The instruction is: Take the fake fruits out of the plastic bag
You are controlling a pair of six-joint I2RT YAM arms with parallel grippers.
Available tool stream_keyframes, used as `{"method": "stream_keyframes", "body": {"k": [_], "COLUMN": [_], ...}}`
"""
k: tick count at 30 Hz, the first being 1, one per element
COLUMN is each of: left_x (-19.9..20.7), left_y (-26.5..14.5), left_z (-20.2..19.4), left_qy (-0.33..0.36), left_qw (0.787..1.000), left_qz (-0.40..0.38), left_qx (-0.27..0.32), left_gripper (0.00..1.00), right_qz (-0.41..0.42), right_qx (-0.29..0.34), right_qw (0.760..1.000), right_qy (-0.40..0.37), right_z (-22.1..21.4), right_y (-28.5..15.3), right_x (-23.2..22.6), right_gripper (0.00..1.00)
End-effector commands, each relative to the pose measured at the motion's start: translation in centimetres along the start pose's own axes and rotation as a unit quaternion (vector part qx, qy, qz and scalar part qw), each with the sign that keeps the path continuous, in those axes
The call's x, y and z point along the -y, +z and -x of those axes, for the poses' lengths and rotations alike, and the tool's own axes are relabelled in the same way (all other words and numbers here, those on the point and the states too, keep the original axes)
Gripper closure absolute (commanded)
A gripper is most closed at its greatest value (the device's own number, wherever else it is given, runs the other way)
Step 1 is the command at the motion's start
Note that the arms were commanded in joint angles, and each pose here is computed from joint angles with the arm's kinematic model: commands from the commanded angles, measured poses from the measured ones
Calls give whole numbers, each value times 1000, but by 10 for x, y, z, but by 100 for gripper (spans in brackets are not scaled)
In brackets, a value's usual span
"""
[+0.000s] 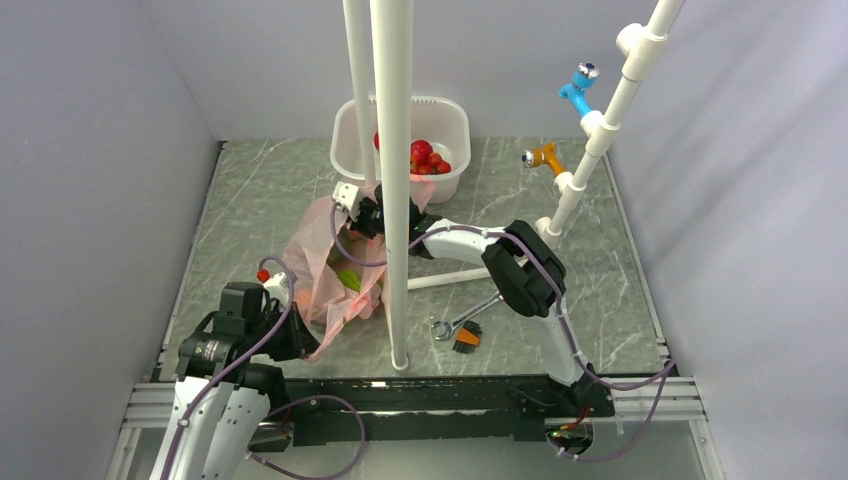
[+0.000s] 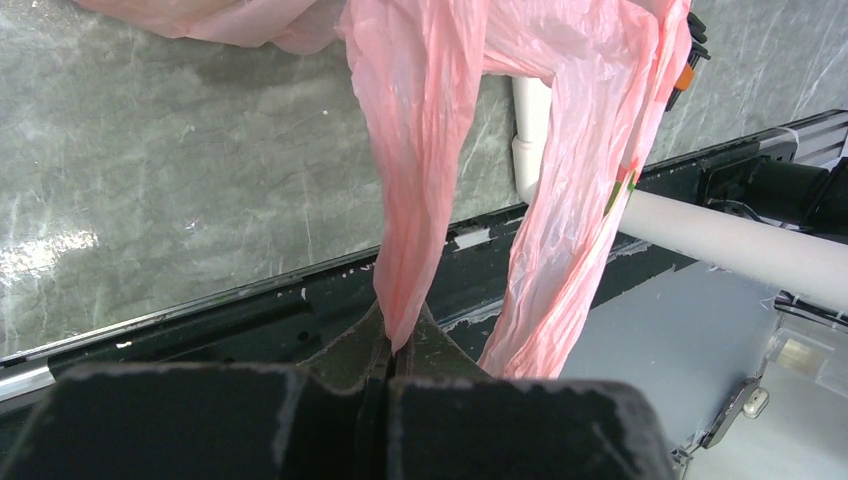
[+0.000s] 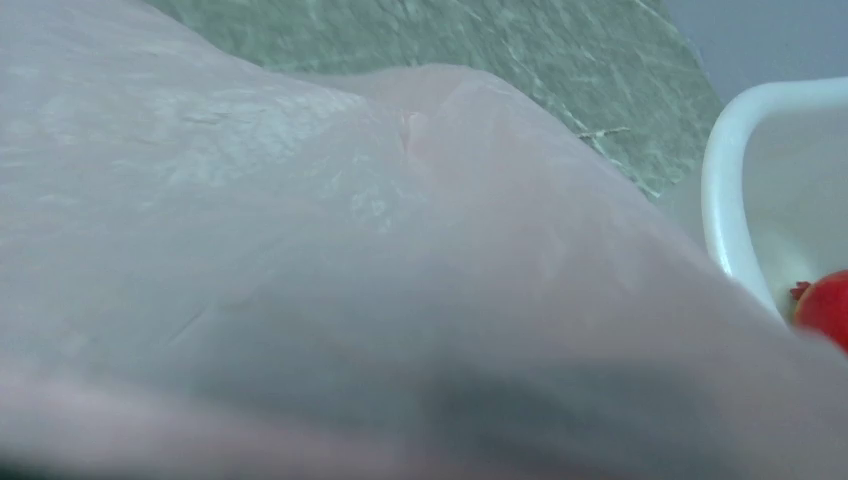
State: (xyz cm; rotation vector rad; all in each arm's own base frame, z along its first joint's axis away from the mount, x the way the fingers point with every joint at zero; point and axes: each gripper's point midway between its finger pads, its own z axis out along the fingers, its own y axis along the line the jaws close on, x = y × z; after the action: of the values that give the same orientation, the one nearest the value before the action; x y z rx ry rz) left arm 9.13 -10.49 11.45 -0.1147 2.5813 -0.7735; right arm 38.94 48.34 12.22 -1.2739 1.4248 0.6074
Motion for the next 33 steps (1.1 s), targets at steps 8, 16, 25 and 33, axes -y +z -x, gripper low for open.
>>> {"method": "stream_keyframes", "body": {"k": [8, 16, 25, 33], "left_x": [3, 33, 45, 41], "left_y": [-5, -70, -73, -60], "left_z": [6, 55, 60, 50], "left_qy": [16, 33, 40, 29], "left_qw": [1000, 987, 990, 992], "left_qz": [-3, 12, -4, -17], "left_qx": [22, 155, 138, 121], "left_gripper": [100, 100, 100, 100], "right_qz": [102, 118, 53, 39], "right_qx": [84, 108, 103, 37], "right_qw": [987, 985, 993, 998], "right_qy": [87, 61, 36, 14], "right_z": [51, 78, 79, 36], "right_y": [-10, -1, 33, 57], "right_x": [-40, -62, -43, -43], "right_gripper": [43, 11, 1, 2]}}
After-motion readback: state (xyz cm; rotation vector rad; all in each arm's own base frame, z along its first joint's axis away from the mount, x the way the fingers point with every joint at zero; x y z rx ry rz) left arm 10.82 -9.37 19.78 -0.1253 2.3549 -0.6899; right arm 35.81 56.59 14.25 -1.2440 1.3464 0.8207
